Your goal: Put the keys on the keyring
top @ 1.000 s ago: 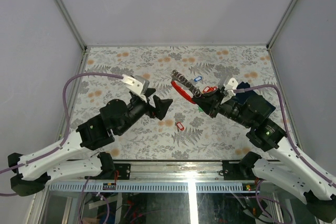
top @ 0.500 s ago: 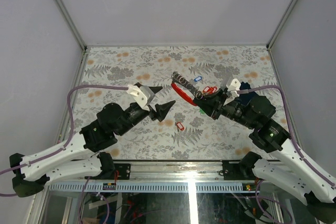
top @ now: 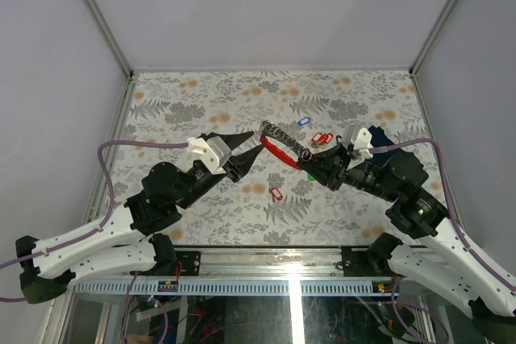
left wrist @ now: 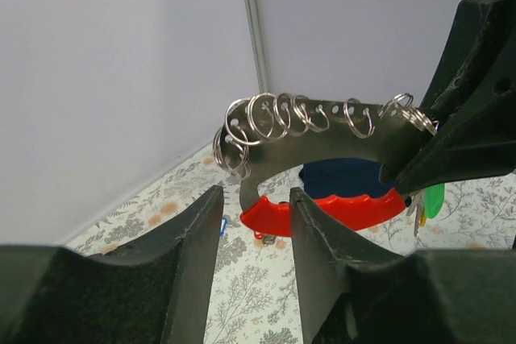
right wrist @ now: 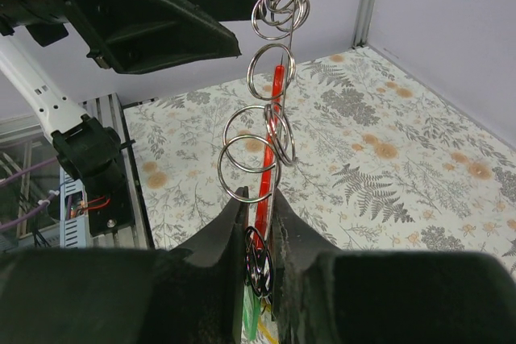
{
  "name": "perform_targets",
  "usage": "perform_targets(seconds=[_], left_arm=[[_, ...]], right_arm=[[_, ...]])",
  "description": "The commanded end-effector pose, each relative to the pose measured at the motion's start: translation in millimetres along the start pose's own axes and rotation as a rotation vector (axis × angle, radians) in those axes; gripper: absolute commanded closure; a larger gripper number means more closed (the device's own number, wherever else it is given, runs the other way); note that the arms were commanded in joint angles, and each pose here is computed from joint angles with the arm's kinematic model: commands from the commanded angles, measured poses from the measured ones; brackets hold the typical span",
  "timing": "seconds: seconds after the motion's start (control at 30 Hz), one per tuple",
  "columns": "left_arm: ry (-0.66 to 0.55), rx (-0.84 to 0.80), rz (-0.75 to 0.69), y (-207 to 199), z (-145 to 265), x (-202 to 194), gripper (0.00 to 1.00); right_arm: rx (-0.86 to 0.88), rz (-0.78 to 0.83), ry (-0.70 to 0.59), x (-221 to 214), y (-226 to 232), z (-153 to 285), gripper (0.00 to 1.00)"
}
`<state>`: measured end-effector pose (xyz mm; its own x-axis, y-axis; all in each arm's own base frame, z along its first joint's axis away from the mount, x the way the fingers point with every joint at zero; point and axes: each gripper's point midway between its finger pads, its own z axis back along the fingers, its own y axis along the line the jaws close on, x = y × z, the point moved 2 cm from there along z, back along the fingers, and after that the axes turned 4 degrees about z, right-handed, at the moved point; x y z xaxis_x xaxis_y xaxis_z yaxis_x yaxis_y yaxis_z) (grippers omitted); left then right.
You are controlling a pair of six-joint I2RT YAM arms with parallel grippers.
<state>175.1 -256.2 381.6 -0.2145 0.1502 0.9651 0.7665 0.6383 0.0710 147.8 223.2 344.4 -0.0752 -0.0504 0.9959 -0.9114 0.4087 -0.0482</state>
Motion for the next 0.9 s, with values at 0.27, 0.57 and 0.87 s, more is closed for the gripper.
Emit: perform_targets(seconds=[0.27,0.57,0.87], left_arm=[[-0.116,0.062,-0.012,10,-9,23,0.65],[-0.123,0.105,-0.015,17,-12,25,0.69],[-0.102,0.129,-0.053,22,-10,24,0.81]], right_arm=[[0.042,0.041,-0.084,26,7,0,1.00],[0.059,0.030,-0.079,25,10,0,1.00],[0.056,0.028,-0.077,23,10,1,1.00]])
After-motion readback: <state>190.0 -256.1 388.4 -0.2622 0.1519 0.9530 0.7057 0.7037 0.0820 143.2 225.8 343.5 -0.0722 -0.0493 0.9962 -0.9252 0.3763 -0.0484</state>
